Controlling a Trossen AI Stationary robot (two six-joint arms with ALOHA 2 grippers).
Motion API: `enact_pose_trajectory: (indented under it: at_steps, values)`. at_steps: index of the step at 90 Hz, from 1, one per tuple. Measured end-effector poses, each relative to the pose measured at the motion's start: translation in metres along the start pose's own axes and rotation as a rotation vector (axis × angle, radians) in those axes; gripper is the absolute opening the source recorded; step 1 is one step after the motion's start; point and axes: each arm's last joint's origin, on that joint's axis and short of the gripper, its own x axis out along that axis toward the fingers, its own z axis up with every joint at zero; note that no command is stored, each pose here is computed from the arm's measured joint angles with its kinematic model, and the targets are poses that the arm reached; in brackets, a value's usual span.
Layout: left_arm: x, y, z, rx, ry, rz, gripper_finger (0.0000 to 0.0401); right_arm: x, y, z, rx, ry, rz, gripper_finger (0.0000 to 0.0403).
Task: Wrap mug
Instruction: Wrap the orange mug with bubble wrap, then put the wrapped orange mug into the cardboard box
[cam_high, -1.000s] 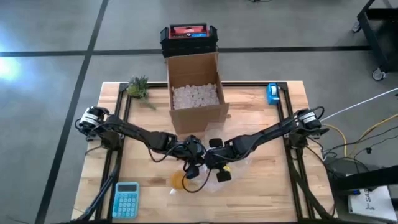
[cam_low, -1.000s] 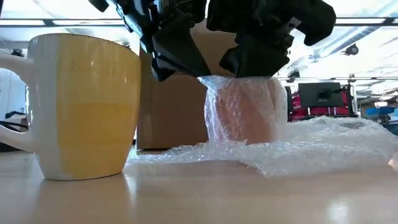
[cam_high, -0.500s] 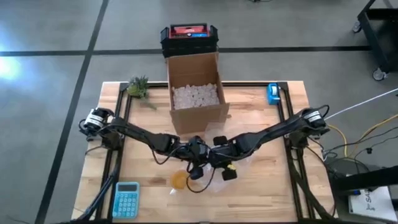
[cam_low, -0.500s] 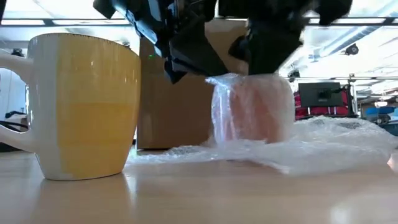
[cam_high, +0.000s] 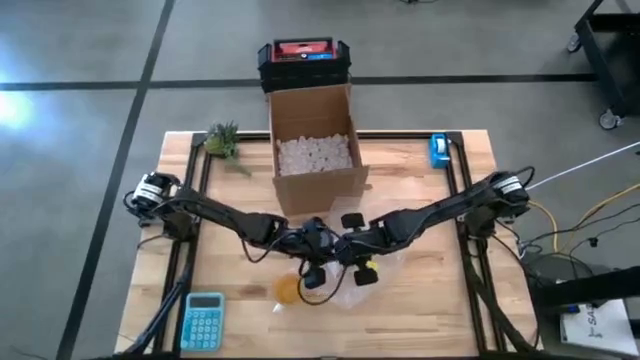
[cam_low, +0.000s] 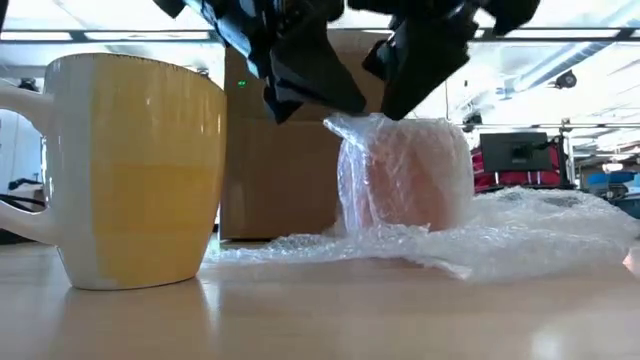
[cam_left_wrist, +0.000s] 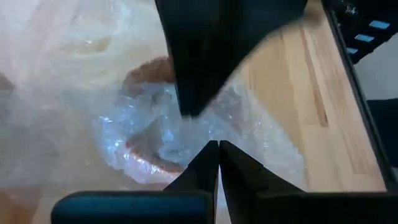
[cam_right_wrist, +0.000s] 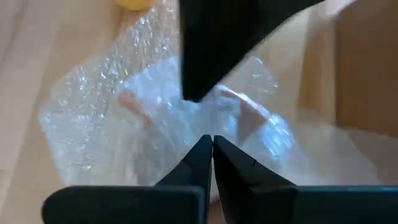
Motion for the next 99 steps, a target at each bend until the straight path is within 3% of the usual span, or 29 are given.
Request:
enact_pose_trajectory:
  at_steps: [30, 48, 66, 88, 99]
  values:
    - [-0.035, -0.002, 0.002, 0.008, 0.062, 0.015, 0.0, 0.053, 0.004, -0.014, -0.015, 0.115, -0.004, 0.0002]
    - [-0.036, -0.005, 0.0, 0.013, 0.066, 0.009, 0.0, 0.058, 0.004, -0.016, -0.023, 0.138, -0.004, 0.0002]
    - [-0.036, -0.005, 0.0, 0.014, 0.07, 0.01, 0.0, 0.026, 0.001, -0.008, -0.021, 0.096, 0.004, 0.0002]
    - [-0.036, -0.005, -0.001, 0.013, 0.072, 0.01, 0.0, -0.037, -0.006, -0.002, -0.012, -0.004, 0.002, 0.0002]
    - [-0.035, -0.005, -0.001, 0.013, 0.072, 0.011, 0.0, -0.06, -0.006, -0.005, 0.05, -0.028, 0.04, 0.0002]
